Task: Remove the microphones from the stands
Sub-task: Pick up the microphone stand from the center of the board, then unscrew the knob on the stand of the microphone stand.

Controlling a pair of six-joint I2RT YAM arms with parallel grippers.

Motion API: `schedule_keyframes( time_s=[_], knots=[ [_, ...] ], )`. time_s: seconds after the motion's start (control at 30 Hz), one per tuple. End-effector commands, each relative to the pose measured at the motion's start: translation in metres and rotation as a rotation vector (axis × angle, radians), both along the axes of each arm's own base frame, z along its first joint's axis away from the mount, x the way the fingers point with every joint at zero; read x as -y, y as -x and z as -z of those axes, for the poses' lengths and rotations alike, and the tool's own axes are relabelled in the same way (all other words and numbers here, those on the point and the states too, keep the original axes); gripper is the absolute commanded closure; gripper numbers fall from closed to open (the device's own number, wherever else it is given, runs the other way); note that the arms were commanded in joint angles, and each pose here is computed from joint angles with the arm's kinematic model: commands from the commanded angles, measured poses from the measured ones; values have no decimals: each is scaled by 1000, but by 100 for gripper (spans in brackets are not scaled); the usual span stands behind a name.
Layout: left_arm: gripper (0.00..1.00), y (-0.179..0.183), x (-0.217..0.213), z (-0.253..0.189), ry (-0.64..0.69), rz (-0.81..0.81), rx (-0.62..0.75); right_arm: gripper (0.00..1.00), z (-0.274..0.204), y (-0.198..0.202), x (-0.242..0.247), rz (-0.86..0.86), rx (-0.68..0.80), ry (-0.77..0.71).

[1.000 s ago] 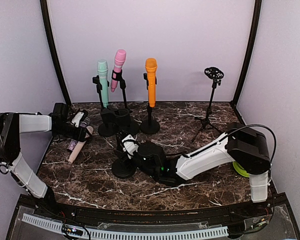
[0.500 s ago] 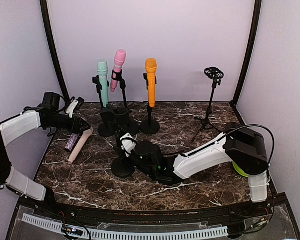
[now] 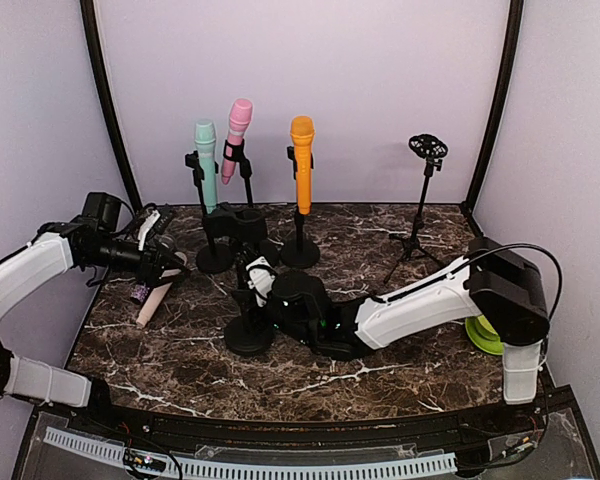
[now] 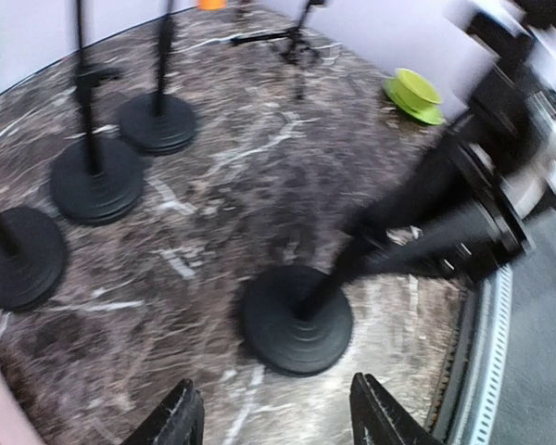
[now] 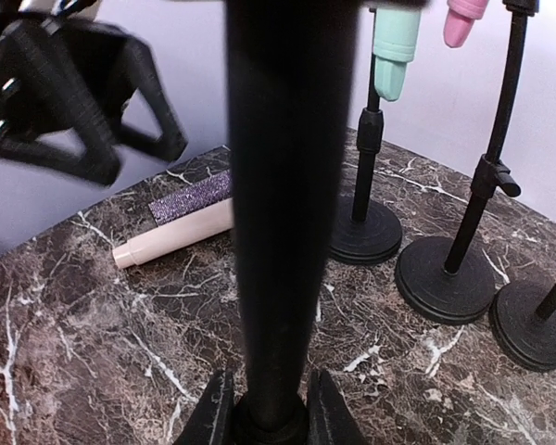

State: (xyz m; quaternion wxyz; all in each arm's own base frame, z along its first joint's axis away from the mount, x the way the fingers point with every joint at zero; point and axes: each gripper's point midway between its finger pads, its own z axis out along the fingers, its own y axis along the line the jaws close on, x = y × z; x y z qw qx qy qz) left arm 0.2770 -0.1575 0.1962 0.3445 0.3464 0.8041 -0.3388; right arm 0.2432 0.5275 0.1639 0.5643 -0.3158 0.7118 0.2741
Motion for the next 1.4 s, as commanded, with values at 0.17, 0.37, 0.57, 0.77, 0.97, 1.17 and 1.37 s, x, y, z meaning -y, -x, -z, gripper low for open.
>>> schedule_keyframes(
  time_s=[0.17,0.37,0.57,0.77,0.97,1.17,1.37],
  knots=[
    [44,62,56,-20,166,231,53,100,-153,6,1,-158,-88,-401],
    [48,54,75,-30,162,243,77,100,-193,19,-8,-252,-98,-487],
    [60,50,79,-35,163,257,105,100,-213,35,-14,-316,-97,-521],
    [70,74,83,-36,214,364,70,100,-221,42,-18,-335,-93,-531],
    [100,88,81,-38,204,422,89,100,-222,42,-17,-331,-83,-521],
    [100,72,83,-51,214,360,121,46,-210,35,-20,-284,-144,-504],
    [100,47,83,-71,208,254,217,41,-191,31,-20,-225,-253,-480]
  ],
)
